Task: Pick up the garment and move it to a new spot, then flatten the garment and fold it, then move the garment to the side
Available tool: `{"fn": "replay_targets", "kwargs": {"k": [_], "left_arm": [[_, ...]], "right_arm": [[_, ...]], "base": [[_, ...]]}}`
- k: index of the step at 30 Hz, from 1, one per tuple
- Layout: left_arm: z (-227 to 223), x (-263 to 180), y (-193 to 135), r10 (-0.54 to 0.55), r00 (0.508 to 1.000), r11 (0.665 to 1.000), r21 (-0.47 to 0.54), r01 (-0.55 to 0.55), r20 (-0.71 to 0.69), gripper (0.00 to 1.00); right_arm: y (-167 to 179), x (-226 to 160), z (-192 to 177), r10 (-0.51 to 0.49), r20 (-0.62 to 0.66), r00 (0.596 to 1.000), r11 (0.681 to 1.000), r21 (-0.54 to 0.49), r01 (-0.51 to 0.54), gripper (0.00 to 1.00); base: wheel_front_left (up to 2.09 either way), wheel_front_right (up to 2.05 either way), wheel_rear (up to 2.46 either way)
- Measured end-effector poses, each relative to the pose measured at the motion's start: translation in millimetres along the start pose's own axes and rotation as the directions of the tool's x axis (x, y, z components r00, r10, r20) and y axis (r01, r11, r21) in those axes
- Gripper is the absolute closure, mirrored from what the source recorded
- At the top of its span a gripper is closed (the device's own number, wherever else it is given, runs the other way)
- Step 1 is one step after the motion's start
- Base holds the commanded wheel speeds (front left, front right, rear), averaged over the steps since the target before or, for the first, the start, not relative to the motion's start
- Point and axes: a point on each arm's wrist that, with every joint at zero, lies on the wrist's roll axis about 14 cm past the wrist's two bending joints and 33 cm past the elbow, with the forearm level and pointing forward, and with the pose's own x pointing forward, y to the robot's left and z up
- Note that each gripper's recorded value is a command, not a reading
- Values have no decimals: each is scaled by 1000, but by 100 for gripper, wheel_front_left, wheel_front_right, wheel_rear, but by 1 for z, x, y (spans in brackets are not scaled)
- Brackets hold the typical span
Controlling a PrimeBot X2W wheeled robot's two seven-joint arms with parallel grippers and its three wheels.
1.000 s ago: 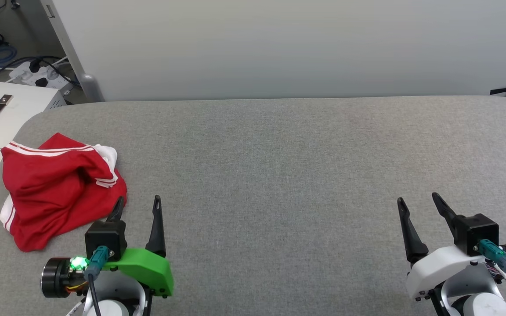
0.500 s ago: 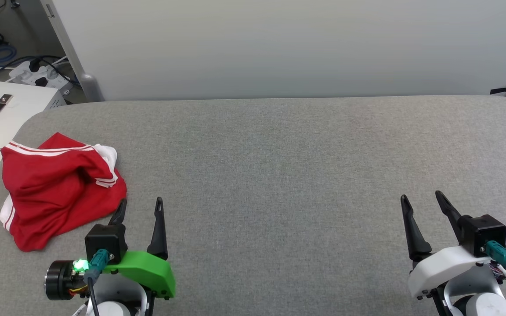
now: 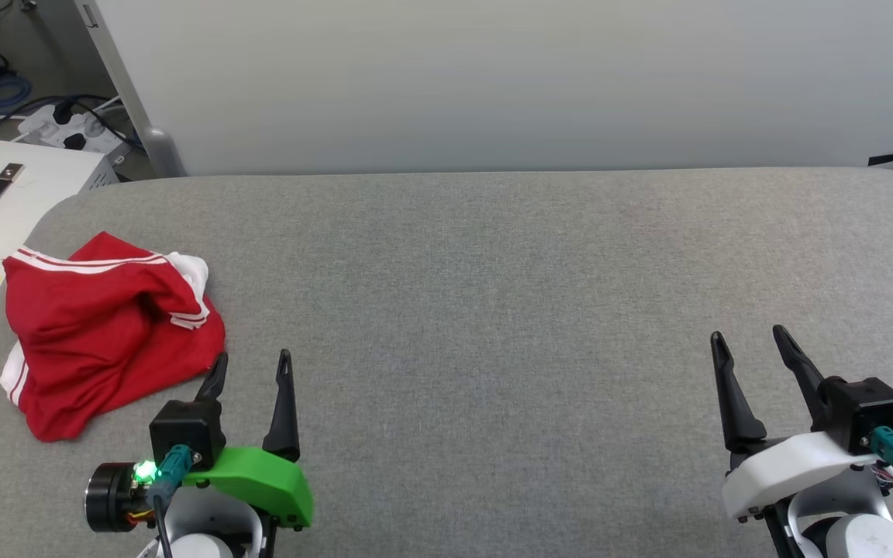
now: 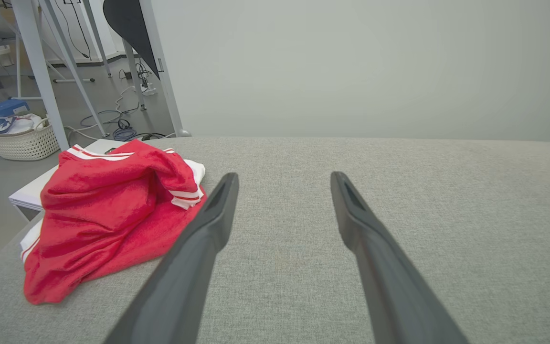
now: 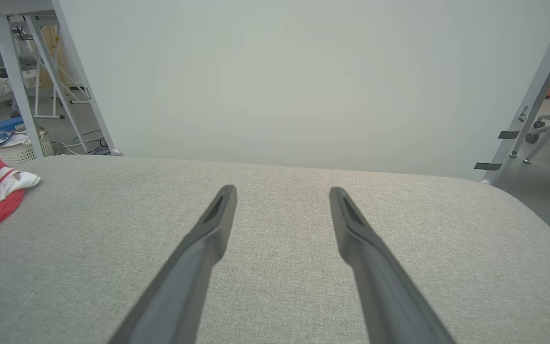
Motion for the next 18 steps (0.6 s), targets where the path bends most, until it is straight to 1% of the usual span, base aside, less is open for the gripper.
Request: {"fn": "replay_targets", "kwargs": {"k": [18], "left_arm": [[5, 0, -3, -11, 999, 1000, -27, 12, 39, 0]], "right_arm": [[1, 2, 5, 2, 40, 999, 1000, 12, -2, 0]], "base": [[0, 0, 0]]}}
